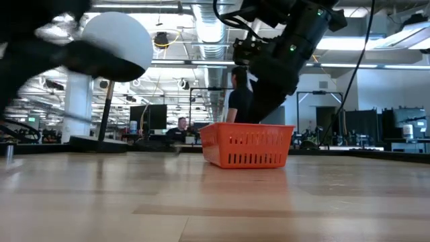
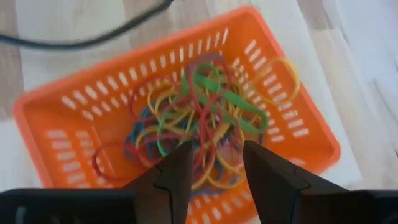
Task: Pick and place items into bin
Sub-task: Put the red rubber band into the orange bin
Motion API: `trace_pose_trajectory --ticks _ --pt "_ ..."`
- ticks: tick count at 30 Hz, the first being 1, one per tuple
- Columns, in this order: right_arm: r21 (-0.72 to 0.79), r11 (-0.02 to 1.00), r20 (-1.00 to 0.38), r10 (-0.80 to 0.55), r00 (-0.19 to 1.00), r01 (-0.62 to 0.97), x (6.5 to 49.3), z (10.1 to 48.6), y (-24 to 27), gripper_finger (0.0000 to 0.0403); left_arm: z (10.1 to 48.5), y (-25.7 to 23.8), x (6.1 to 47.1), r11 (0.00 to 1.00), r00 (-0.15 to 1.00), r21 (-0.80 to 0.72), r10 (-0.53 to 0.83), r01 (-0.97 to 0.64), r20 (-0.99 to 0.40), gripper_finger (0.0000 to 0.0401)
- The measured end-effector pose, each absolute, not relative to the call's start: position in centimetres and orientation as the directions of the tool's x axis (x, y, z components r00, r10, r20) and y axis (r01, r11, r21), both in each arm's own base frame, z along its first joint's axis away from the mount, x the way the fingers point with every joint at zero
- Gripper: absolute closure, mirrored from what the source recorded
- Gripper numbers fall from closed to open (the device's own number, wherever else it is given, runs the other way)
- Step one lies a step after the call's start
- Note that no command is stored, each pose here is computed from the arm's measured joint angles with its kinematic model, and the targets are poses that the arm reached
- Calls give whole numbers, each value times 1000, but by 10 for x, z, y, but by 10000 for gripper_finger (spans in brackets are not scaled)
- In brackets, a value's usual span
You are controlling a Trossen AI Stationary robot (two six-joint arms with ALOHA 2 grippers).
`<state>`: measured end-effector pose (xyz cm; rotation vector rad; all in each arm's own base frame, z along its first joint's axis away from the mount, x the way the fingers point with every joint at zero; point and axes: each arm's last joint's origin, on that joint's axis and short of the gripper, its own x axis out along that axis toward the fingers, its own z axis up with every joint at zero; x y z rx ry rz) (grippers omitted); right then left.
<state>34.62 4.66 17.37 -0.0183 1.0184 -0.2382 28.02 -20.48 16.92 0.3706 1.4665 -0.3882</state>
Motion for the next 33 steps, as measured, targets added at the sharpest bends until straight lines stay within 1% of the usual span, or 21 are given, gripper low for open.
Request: trace_pose_trajectory --ticks 4,7,11,13,15,18,23,25,31,33 --pt "-140 973 -870 -209 447 184 342 183 49 265 208 -192 295 821 98 158 124 549 -987 399" --pt "-168 964 -920 -228 318 205 332 190 54 264 239 -181 307 771 142 248 203 587 -969 400" --pt "-224 952 -942 -266 203 210 321 203 68 265 271 -156 328 723 251 404 317 560 -915 401" --pt "-282 935 -931 -320 174 214 311 210 75 265 280 -141 340 713 282 418 310 563 -908 401" --pt "-318 920 -915 -361 180 228 302 220 83 264 285 -125 354 710 325 411 263 572 -908 401" --pt "-366 890 -899 -414 144 273 280 232 95 262 289 -97 372 715 375 396 199 577 -906 401" --pt "-391 837 -882 -460 105 382 237 255 117 263 290 -54 399 786 511 370 80 495 -856 401" --pt "-398 819 -874 -475 99 413 222 260 127 264 283 -40 403 795 529 352 46 494 -847 401" --pt "-364 797 -864 -482 143 482 194 263 158 265 248 0 407 838 545 357 86 414 -834 401" --pt "-356 803 -863 -478 160 478 189 260 168 264 238 9 408 838 578 382 100 390 -810 401"
